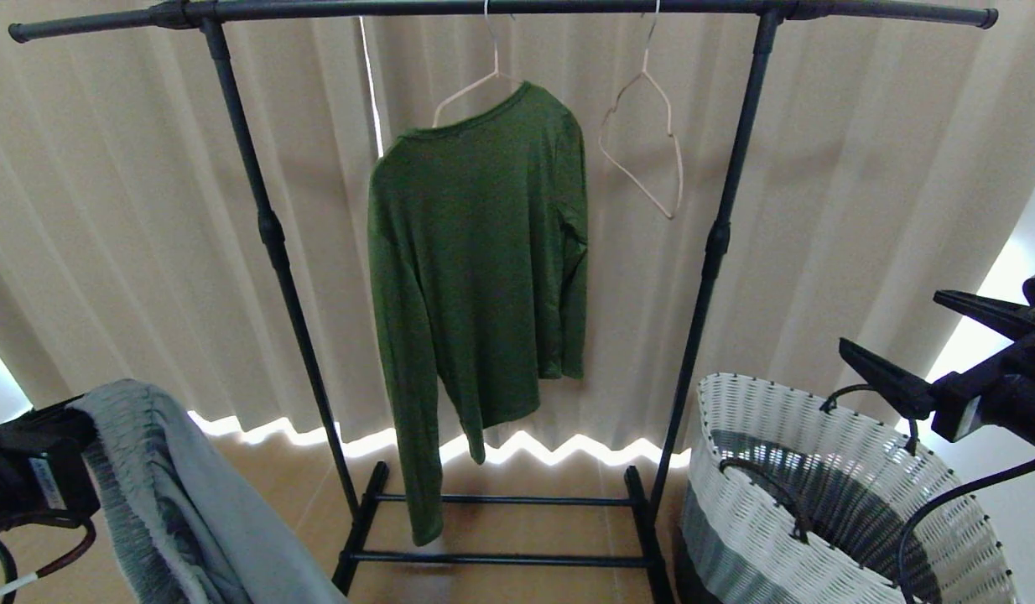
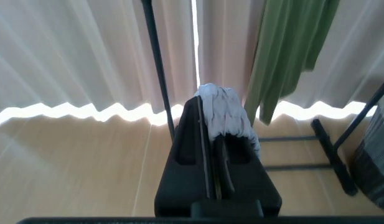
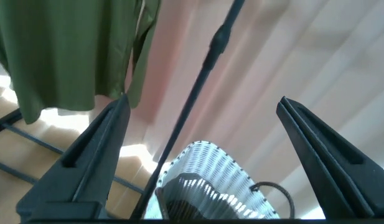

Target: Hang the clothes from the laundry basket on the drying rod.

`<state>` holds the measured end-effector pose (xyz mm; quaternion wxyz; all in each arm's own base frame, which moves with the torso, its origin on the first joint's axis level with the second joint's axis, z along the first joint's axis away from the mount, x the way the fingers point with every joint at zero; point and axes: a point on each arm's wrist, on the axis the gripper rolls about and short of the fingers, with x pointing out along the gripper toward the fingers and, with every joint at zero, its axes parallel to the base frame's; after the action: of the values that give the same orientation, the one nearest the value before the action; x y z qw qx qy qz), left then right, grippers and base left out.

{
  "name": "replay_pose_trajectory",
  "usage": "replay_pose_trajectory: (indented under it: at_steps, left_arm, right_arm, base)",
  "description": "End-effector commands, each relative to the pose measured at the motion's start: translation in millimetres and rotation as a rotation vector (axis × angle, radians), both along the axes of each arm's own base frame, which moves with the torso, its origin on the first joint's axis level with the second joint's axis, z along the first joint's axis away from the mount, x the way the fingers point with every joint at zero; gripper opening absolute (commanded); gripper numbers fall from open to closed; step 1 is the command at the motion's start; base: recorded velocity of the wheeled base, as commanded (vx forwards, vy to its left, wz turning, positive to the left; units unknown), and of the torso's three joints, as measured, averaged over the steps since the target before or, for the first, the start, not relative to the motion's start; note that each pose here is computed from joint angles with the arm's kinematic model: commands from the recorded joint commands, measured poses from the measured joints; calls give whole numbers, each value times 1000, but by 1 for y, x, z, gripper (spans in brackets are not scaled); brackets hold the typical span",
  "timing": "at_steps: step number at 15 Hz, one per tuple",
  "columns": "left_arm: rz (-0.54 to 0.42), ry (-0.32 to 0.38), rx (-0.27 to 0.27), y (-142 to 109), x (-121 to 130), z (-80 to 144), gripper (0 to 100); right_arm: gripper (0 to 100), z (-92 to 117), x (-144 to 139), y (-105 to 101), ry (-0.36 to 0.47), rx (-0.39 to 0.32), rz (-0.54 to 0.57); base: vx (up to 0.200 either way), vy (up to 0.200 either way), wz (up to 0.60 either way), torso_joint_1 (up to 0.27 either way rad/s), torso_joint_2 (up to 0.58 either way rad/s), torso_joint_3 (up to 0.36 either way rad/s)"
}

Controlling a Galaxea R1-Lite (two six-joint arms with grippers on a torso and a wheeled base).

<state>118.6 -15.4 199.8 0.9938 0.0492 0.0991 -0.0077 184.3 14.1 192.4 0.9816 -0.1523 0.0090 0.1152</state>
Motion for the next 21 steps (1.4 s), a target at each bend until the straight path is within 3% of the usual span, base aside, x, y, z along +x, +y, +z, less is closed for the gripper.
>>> replay_pose_trajectory:
  at_steps: [1,11,14,16,19,21]
  left_arm:
    - [-2,1,1,0,1,0,0]
    - [-9,-6,9,0,-4,-2,0]
    - [-29,-50,3,-2,-9,0,0]
    - [-35,-54,32,-2,-9,-2,0]
    - [-34,-66,30,-2,-9,-1,0]
    - [-34,-66,30,-2,-9,-1,0]
  right_arm:
    - [100,0,1,0,0,0,2]
    - [100,-2,4,-3,11,-1,-14]
    - [100,3,7,-3,10,2,-12]
    - [100,7,8,-3,66,2,-17]
    - [100,12,4,-3,161,13,-22]
    - [100,10,1,-4,183,13,-24]
  base:
    - [0,0,0,119,-515,-334]
    - [0,0,0,151,-475,-306]
    - [0,0,0,199,-481,-302]
    - [0,0,0,205,-493,-295]
    - [0,0,0,123,-289,-165]
    - [0,0,0,21,-40,-18]
